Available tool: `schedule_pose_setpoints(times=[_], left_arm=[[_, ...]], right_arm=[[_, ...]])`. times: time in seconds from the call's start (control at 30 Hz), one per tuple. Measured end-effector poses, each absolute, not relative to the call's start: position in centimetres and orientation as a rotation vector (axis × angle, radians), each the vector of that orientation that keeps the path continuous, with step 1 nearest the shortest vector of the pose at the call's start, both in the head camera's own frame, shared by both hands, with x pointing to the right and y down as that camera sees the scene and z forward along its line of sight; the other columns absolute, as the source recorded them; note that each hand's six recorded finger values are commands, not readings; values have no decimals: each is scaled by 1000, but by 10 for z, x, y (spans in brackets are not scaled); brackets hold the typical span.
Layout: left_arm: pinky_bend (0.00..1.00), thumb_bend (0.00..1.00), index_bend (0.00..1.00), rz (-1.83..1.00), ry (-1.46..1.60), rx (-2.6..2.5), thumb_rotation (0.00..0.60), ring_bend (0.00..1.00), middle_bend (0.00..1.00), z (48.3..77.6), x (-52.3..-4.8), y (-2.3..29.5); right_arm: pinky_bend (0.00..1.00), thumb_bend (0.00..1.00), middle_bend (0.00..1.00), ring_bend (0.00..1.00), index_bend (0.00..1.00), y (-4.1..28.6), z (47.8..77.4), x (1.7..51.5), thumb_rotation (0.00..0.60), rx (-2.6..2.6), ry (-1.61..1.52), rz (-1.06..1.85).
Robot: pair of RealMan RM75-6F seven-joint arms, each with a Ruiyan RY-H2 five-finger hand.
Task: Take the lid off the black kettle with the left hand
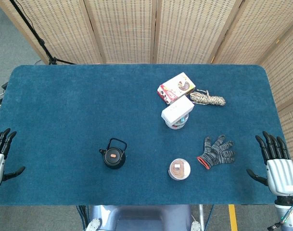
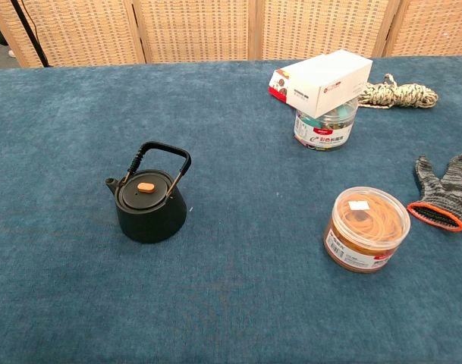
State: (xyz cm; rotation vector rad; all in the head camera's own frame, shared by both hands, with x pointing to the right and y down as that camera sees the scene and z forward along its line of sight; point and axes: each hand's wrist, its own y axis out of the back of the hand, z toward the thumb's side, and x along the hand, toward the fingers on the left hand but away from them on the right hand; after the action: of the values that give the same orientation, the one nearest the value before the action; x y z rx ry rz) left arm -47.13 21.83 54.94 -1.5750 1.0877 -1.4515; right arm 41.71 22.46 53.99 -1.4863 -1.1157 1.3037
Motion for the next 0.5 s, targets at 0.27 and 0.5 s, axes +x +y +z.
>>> schedule_pose_setpoints(times=[0.27, 0.5], left_arm=[[47, 47, 0, -1437, 1051, -1609, 600, 0, 0, 551, -463, 224], [20, 48, 8, -1341, 990, -1706, 600, 0, 0, 550, -432, 217]], right_arm=[[0, 0, 0, 0, 0, 225, 540, 419, 600, -1487, -1119, 1315], [0, 0, 0, 0, 0, 223, 540, 420, 600, -1489, -1125, 1318]])
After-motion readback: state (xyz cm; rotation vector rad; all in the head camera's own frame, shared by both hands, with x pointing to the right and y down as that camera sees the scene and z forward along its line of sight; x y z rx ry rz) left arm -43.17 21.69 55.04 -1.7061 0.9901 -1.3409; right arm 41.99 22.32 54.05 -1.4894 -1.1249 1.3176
